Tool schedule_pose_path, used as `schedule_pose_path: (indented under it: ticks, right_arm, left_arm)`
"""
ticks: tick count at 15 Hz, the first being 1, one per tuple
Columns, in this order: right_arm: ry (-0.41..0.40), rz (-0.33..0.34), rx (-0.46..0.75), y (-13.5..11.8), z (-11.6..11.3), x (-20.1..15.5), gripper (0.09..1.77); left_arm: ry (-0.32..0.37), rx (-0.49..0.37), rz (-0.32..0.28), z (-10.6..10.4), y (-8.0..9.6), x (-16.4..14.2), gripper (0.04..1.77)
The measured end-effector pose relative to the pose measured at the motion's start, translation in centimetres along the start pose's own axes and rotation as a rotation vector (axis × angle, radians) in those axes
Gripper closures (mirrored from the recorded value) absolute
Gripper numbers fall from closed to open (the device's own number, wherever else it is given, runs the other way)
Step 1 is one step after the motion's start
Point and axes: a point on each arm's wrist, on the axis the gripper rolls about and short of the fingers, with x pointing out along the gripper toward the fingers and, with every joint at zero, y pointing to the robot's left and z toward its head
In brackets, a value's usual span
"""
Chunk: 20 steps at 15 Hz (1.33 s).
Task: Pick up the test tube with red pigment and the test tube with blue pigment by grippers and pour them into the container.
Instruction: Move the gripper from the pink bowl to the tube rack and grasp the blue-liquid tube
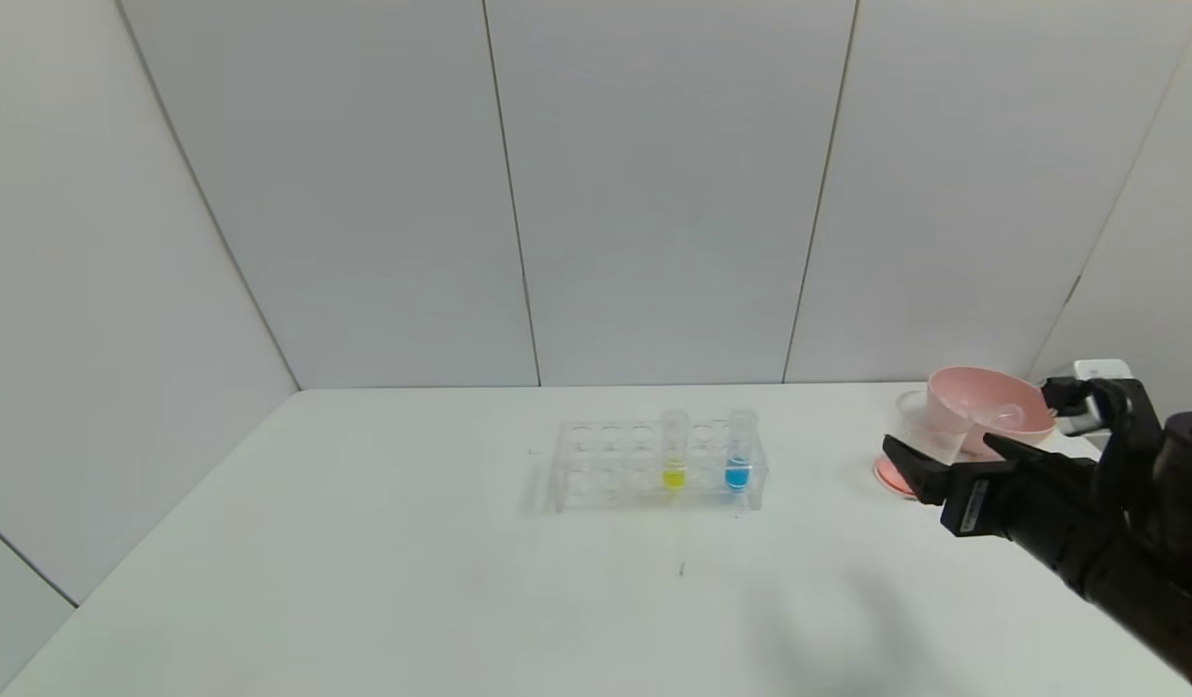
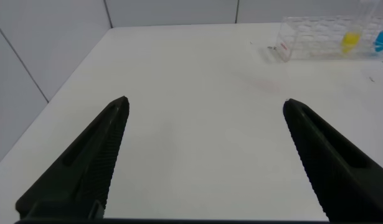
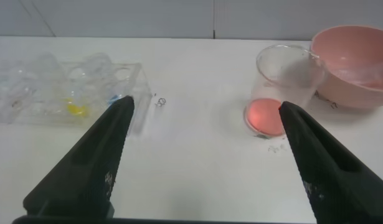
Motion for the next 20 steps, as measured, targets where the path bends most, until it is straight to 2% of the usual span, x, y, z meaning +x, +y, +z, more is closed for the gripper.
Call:
schedule_pose_path:
  ticks: [4,8,11,16,20]
  right_arm:
    - [-0.014,0.043,-0.023,4.7,-1.4,-1.2,0.18]
    - [-0.062,0.059,-0.012,8.3,-2.7,1.1,0.16]
    - [-0.067,0.058,-0.014,10.5,-4.1,3.8,0.16]
    - [-0.045,0.033,-0.030,11.3,-5.7,6.7,0.16]
    - [-0.064,0.009,-0.032,11.5,-5.9,9.4,0.16]
  left_arm:
    - [-0.001,0.000,0.000,0.0,0.0,0.0,0.05]
    - [0.000,0.000,0.000,0.0,0.0,0.0,0.05]
    - [0.000,0.000,0.000,0.0,0.0,0.0,0.05]
    - [0.000,0.000,0.000,0.0,0.0,0.0,0.05]
    - [0.000,0.000,0.000,0.0,0.0,0.0,0.05]
